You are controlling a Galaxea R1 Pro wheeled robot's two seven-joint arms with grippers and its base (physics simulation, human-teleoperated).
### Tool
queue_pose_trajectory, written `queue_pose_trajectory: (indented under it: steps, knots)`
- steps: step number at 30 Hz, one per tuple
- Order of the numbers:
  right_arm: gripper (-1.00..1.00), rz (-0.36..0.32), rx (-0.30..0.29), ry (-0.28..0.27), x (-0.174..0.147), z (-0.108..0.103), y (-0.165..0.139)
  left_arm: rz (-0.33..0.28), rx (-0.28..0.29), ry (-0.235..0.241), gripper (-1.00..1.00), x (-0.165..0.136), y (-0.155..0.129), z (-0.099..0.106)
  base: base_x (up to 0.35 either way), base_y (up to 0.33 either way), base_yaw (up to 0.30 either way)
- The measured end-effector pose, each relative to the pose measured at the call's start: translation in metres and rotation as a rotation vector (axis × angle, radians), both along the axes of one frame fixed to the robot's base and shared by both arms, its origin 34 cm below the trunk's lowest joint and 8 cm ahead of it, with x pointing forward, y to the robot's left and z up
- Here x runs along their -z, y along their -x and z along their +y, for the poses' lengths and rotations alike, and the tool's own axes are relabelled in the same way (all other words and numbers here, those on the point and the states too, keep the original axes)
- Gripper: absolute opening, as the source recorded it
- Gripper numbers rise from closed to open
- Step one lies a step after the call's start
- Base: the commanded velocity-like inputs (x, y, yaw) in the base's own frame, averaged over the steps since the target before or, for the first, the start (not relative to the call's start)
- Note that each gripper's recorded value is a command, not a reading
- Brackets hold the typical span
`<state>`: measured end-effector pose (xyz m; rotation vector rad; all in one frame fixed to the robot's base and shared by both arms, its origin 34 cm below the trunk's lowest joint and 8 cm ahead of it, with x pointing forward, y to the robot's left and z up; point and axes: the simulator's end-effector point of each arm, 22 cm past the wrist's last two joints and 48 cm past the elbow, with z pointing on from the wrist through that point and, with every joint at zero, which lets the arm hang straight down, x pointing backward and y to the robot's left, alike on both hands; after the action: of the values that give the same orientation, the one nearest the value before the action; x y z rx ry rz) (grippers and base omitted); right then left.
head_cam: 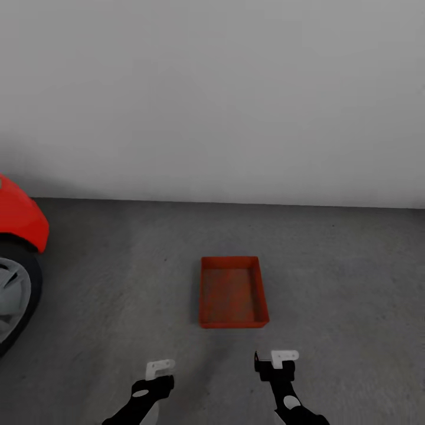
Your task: Move the two storage containers from the living room to the garage. In the garage, place one container on the floor and stack the other container on top of it (either order is fine).
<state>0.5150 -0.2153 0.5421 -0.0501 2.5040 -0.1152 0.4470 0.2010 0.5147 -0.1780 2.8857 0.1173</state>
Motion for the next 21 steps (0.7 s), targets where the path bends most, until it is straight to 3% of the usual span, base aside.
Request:
queue_pose_trajectory:
  steps: [21]
  knots:
    - [1.00,0.000,0.000,0.002,0.0001,-0.0011,0.0000,-0.002,0.000,0.000,1.00,-0.0002,-0.0007,-0.0002,-0.341,0.033,0.000]
